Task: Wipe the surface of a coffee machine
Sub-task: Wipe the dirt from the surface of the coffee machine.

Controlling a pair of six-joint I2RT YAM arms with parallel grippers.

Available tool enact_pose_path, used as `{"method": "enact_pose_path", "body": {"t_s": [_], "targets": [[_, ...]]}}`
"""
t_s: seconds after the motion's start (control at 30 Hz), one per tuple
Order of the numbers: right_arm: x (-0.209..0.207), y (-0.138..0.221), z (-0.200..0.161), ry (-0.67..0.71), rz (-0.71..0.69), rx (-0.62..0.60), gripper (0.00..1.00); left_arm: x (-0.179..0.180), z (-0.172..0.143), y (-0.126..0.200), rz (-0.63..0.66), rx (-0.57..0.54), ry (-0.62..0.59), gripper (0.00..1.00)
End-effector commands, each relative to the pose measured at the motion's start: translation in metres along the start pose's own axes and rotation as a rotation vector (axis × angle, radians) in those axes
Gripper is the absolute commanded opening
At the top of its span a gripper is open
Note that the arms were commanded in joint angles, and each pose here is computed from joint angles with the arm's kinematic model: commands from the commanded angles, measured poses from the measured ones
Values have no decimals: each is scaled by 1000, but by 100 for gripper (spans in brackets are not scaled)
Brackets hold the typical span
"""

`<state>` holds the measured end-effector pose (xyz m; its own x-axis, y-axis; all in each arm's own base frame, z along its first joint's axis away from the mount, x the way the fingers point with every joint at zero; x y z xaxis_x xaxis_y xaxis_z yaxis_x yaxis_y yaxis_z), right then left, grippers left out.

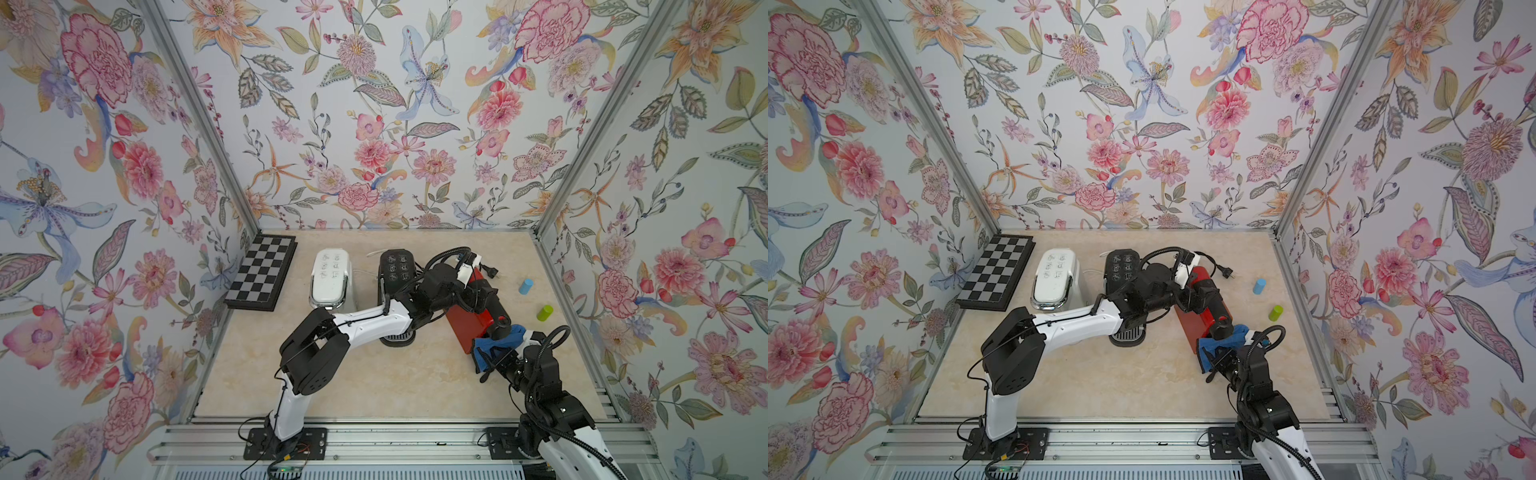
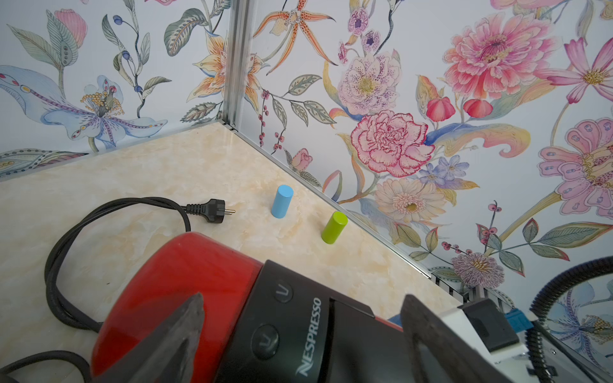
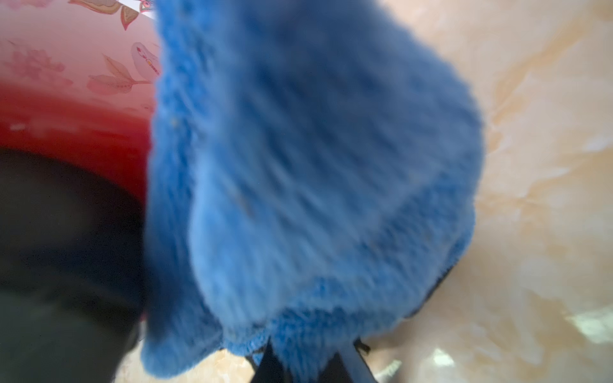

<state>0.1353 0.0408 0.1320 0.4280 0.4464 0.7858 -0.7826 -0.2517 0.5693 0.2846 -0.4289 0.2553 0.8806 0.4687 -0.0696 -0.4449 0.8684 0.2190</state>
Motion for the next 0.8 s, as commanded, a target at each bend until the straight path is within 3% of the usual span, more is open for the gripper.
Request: {"method": "enact_pose_path", "body": {"t_s": [0.0,0.27,0.43,0.77], "targets": [[16,-1,8,-70,129,-52,0,-1,-34,-5,-9,115,30,93],[-1,-21,6,-202,276,-41,0,-1,-38,-6,-13,123,32,93],[-2,-21,6,-215,328,-60,0,0,-42,-6,-12,132,29,93],[-13,-27,2,-238,269,-60,0,5,-40,-7,-5,133,28,93]]}}
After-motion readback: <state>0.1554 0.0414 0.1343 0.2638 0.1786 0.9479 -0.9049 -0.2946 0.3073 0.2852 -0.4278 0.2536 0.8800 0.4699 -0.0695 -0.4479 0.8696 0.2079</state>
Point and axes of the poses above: each gripper's point midway between its finger pads, its own y axis back along the fingers, its own x axis along the line the jaws close on, z = x × y, the point moved 10 cm from there along y, back along the fingers, and after that the axes turned 15 degrees about -y, right-handed, at the moved point
